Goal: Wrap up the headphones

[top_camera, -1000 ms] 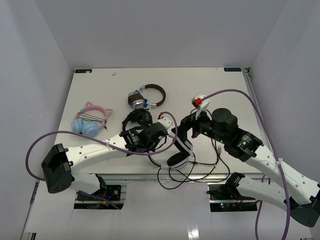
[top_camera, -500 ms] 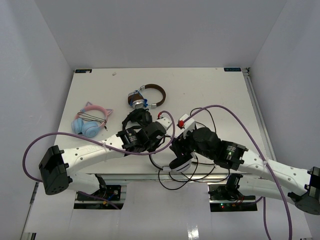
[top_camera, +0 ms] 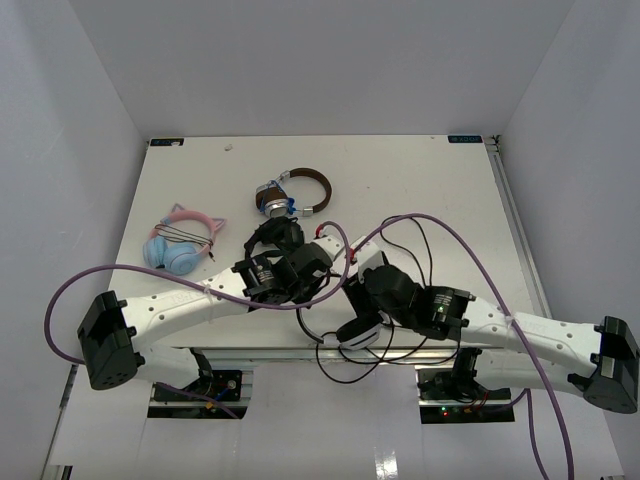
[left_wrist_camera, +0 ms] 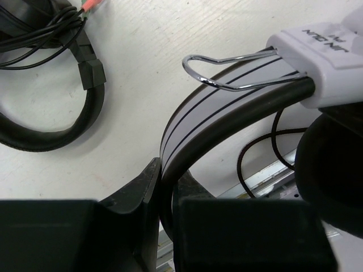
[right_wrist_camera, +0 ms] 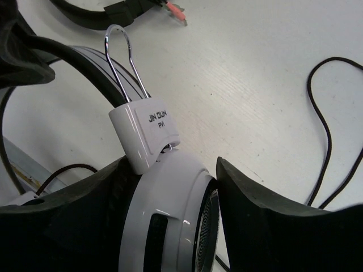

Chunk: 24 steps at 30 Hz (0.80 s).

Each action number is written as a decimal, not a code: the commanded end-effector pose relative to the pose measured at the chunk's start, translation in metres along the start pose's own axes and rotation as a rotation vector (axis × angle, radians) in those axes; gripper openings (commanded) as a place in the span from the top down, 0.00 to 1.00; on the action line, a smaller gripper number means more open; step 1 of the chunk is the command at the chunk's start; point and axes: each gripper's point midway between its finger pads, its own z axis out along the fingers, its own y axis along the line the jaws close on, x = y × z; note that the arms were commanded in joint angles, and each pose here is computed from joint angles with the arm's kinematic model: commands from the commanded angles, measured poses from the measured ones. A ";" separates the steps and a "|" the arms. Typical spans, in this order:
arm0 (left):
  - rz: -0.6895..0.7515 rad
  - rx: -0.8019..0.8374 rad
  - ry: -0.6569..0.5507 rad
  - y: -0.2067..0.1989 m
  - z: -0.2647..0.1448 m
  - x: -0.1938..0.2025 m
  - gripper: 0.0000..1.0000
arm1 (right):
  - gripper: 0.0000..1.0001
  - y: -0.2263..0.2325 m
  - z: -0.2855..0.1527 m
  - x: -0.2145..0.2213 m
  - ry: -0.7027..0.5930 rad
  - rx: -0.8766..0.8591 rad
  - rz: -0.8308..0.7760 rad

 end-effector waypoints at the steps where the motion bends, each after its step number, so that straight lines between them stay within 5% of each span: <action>1: -0.116 0.070 -0.168 -0.011 -0.025 -0.052 1.00 | 0.57 -0.001 0.001 -0.008 -0.008 0.060 0.049; 3: -0.120 0.069 -0.173 -0.011 -0.027 -0.054 1.00 | 0.71 0.000 0.003 -0.009 -0.005 0.065 0.064; 5: -0.128 0.072 -0.178 -0.011 -0.028 -0.056 0.87 | 0.92 -0.001 0.004 -0.010 -0.008 0.081 0.089; 8: -0.131 0.073 -0.174 -0.012 -0.027 -0.054 0.66 | 0.92 0.000 0.005 -0.015 -0.016 0.092 0.130; 12: -0.128 0.048 -0.154 -0.007 -0.021 -0.043 0.54 | 0.92 -0.002 0.003 -0.022 -0.029 0.109 0.171; 24: -0.131 -0.033 -0.164 0.010 -0.018 -0.032 0.49 | 0.92 -0.004 -0.004 -0.030 -0.045 0.108 0.194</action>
